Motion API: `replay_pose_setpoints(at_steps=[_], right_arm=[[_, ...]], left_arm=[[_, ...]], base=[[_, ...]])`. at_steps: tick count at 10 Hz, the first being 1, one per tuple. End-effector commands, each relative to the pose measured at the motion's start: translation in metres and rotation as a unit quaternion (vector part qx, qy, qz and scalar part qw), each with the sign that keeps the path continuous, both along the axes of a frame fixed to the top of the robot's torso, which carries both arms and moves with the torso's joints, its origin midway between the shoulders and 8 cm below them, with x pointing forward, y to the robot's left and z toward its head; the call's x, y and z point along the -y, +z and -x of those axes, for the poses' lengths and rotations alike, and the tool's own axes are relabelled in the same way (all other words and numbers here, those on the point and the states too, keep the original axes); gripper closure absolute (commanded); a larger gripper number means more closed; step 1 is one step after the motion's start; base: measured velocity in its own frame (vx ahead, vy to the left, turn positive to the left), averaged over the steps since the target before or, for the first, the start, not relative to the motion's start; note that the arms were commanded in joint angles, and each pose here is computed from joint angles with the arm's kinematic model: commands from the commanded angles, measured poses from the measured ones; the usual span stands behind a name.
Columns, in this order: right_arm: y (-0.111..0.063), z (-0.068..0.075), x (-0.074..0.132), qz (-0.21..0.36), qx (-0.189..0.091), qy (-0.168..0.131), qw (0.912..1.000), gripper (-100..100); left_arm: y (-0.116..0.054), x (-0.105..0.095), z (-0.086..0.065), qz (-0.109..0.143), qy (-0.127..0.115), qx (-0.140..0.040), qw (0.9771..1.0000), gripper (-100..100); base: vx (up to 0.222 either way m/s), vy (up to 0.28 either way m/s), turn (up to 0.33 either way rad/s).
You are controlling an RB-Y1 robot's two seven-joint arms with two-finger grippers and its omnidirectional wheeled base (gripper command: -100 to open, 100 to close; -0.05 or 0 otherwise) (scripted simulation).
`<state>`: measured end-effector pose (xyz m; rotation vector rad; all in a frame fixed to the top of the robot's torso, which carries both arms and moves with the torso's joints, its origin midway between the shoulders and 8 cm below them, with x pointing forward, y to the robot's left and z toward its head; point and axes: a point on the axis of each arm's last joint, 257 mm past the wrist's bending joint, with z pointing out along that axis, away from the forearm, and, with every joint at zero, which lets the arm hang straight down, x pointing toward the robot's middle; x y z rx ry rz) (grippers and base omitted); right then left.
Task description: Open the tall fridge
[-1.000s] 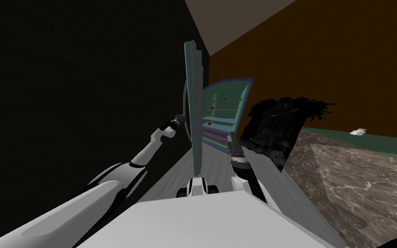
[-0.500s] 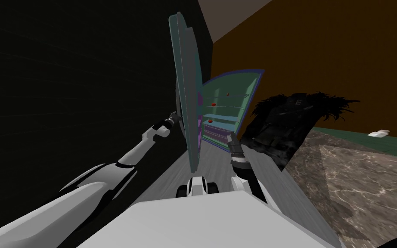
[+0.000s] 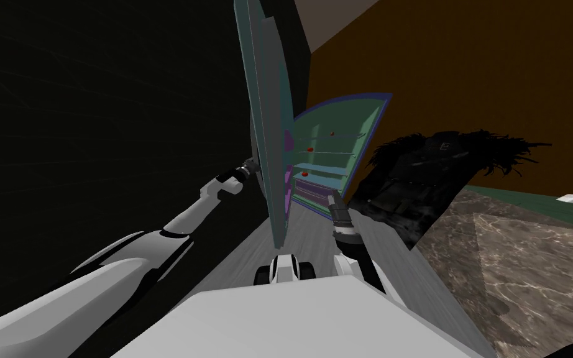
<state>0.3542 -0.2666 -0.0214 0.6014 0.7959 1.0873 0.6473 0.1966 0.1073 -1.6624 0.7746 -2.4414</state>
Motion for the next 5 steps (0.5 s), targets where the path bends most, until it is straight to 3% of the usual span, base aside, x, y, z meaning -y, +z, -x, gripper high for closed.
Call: replay_pose_setpoints(at_steps=[1,5], right_arm=[[0.0,0.0,0.0,0.0,0.0,0.0,1.0,0],[0.0,0.0,0.0,0.0,0.0,0.0,1.0,0]], left_arm=[[-0.0013,-0.0003,-0.0002,0.0,0.0,-0.001,1.0,0],[-0.0026,-0.0005,-0.0004,-0.001,0.001,-0.002,1.0,0]], base=[[0.0,0.0,0.0],[0.0,0.0,0.0]])
